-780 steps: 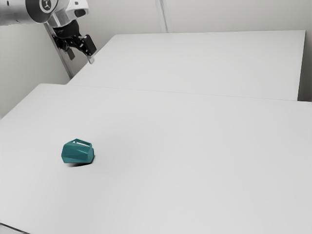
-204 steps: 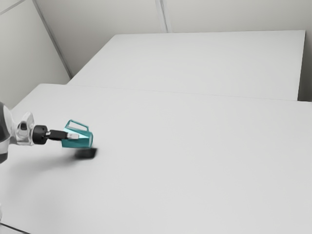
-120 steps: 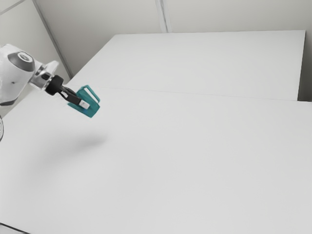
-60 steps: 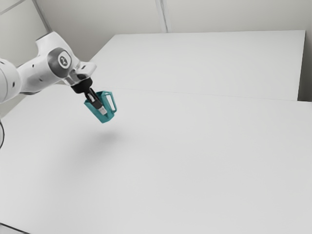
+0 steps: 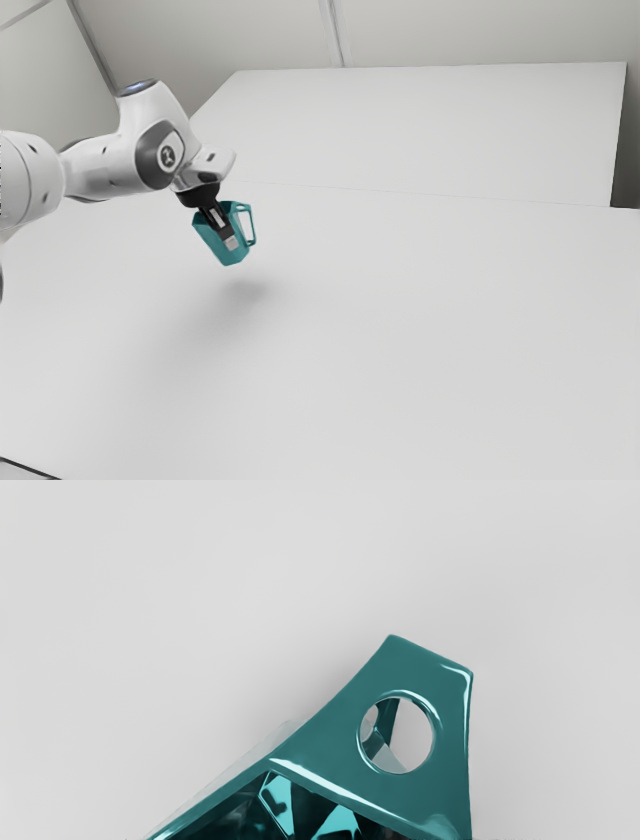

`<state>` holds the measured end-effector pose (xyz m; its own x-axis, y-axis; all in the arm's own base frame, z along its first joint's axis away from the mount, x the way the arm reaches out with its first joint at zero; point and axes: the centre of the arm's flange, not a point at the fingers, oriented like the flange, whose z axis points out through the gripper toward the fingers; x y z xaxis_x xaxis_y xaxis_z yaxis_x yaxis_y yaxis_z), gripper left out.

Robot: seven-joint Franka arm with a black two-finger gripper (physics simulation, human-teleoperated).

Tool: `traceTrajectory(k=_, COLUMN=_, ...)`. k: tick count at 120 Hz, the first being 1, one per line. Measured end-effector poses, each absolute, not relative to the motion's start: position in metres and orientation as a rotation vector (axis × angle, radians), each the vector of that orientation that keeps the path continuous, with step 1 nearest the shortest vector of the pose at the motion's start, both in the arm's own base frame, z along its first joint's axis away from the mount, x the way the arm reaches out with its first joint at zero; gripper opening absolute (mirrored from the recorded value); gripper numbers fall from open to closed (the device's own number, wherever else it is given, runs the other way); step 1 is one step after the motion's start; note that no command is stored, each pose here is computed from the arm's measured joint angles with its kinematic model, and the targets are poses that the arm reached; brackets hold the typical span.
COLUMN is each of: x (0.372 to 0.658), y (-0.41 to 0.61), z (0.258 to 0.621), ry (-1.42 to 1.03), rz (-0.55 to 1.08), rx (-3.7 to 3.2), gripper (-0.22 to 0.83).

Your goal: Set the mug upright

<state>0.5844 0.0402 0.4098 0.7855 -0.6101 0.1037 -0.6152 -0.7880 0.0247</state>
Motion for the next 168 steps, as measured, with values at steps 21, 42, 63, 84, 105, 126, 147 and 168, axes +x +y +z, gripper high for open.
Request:
traceTrajectory(k=21, x=0.593, y=0.032, z=0.394, ry=-0.963, rz=0.124, rx=2.967, gripper=-0.17)
traceTrajectory(k=42, x=0.601, y=0.024, z=0.384, ry=-0.921, rz=0.133, rx=2.997, gripper=-0.17)
traceTrajectory(k=63, x=0.609, y=0.020, z=0.371, ry=-0.875, rz=0.124, rx=3.019, gripper=-0.17)
traceTrajectory(k=84, x=0.613, y=0.016, z=0.357, ry=-0.837, rz=0.114, rx=3.030, gripper=-0.17)
traceTrajectory(k=105, x=0.617, y=0.013, z=0.348, ry=-0.807, rz=0.107, rx=3.037, gripper=-0.17)
traceTrajectory(k=126, x=0.620, y=0.009, z=0.340, ry=-0.790, rz=0.105, rx=3.042, gripper=-0.17)
traceTrajectory(k=147, x=0.622, y=0.009, z=0.332, ry=-0.769, rz=0.096, rx=3.050, gripper=-0.17)
traceTrajectory(k=168, x=0.623, y=0.008, z=0.327, ry=-0.749, rz=0.093, rx=3.046, gripper=-0.04)
